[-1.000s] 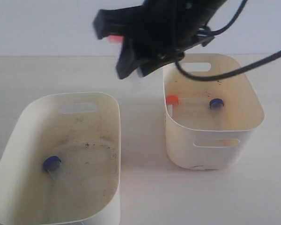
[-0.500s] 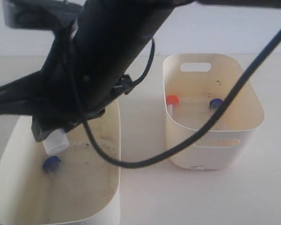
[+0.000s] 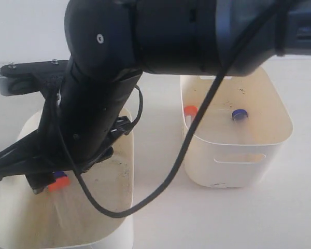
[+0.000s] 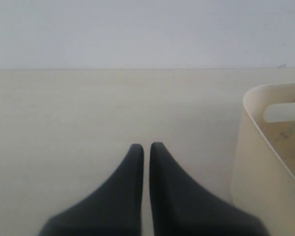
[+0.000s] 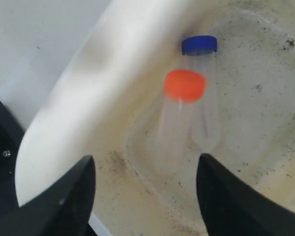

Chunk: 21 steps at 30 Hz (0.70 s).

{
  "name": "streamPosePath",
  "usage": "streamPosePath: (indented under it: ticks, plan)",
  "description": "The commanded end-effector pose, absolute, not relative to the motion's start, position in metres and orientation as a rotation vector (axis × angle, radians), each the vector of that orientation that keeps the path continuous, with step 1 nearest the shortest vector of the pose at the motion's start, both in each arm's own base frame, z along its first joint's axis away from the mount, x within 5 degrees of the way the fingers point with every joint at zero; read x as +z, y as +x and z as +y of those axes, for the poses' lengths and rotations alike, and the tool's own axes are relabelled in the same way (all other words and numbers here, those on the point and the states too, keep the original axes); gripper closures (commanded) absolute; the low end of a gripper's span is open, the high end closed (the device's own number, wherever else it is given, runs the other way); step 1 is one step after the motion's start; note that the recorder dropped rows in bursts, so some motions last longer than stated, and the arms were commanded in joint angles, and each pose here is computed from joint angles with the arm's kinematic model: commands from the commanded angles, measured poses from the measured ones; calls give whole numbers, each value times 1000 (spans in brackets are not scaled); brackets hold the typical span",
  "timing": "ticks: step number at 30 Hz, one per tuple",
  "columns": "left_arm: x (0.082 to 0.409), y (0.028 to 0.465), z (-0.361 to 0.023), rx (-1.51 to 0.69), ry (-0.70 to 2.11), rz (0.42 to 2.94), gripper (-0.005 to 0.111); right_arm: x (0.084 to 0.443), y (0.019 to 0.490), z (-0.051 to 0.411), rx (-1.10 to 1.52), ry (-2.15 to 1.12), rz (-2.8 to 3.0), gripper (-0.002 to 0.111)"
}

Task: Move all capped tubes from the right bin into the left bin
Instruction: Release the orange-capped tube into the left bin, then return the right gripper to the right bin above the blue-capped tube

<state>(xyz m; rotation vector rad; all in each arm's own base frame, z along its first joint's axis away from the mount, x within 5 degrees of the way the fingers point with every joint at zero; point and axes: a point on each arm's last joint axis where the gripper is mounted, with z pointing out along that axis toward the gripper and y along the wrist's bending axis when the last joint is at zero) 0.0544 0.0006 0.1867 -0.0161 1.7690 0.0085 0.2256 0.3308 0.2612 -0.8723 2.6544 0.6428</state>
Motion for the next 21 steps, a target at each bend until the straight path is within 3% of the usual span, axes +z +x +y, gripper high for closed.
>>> streamPosePath:
  ticks: [1,4,5,7,9,14,21]
  plan:
    - [188,55,1,5,-25,1765,103,264,228,328,584,-891,2625,49]
    - [188,55,1,5,-25,1765,103,274,236,311,360,-881,2567,49]
    - [188,55,1,5,-25,1765,103,287,246,291,165,-820,2528,56]
    - [188,55,1,5,-25,1765,103,307,266,255,-60,-663,2482,79]
    - [188,55,1,5,-25,1765,103,324,283,221,-134,-552,2456,109]
    - [188,55,1,5,-25,1765,103,315,331,147,-93,-177,2589,108]
    - [188,55,1,5,-25,1765,103,277,353,130,-121,-85,2732,108]
